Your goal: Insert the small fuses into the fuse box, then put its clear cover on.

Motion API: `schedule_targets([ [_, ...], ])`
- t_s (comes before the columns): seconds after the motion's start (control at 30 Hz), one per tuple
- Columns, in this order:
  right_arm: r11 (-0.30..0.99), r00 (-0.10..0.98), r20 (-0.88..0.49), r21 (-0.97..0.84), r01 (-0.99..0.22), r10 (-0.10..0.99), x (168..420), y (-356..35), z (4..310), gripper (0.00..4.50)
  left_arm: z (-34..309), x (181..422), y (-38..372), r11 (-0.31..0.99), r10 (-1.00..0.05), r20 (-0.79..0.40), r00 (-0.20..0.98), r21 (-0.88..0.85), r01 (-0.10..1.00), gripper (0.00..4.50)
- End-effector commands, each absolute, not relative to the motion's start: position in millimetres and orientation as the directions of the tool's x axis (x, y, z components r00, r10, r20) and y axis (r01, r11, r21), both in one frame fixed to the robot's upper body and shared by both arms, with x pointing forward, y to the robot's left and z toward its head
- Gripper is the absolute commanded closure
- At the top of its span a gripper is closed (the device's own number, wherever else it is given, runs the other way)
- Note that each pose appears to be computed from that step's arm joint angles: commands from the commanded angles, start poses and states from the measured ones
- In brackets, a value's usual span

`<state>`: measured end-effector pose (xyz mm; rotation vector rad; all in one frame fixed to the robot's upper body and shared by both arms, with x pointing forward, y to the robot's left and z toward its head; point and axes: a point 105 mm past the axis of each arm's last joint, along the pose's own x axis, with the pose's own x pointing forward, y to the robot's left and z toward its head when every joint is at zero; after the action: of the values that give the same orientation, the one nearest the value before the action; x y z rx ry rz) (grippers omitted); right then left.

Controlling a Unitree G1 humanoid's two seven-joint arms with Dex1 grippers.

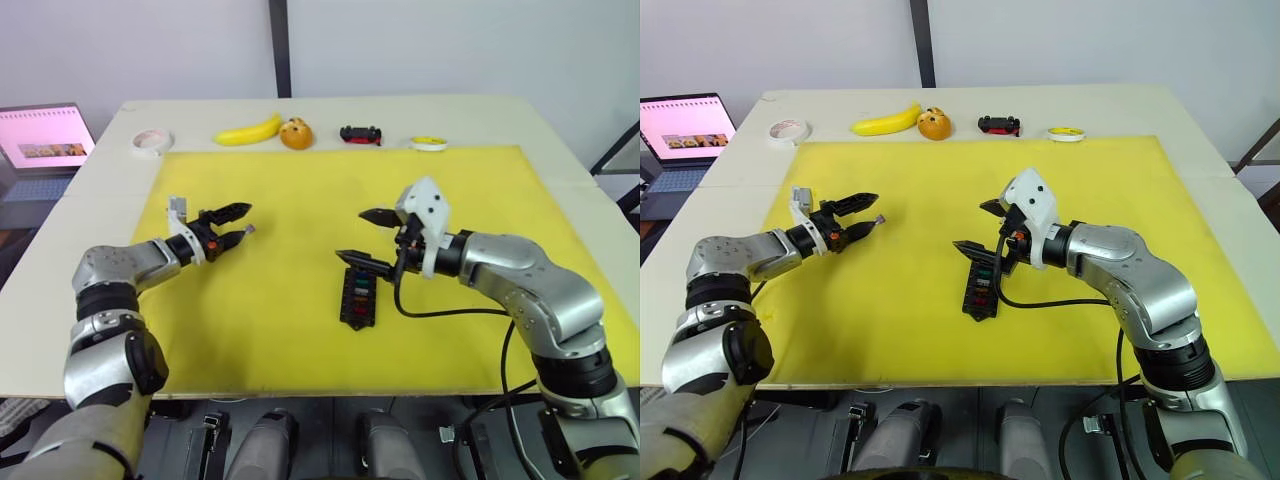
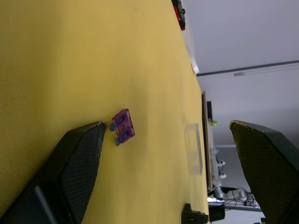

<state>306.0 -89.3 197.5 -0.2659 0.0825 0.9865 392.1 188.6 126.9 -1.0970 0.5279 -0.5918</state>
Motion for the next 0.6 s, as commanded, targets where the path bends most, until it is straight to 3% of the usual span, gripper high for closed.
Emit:
schedule_targets([
  [0.03, 0.504, 0.545, -0.16, -0.237, -0.83, 0.823, 301.4, -85.3, 210.0, 0.06, 117.7, 393.0, 176.2, 0.355, -0.694, -0.141, 0.706, -0.92, 0.164, 0.0],
  [0.6, 0.522, 0.564, -0.157, -0.242, -0.818, 0.811, 303.6, -88.5, 210.4, 0.06, 112.4, 394.4, 167.8, 0.369, -0.698, -0.164, 0.697, -0.917, 0.154, 0.0],
])
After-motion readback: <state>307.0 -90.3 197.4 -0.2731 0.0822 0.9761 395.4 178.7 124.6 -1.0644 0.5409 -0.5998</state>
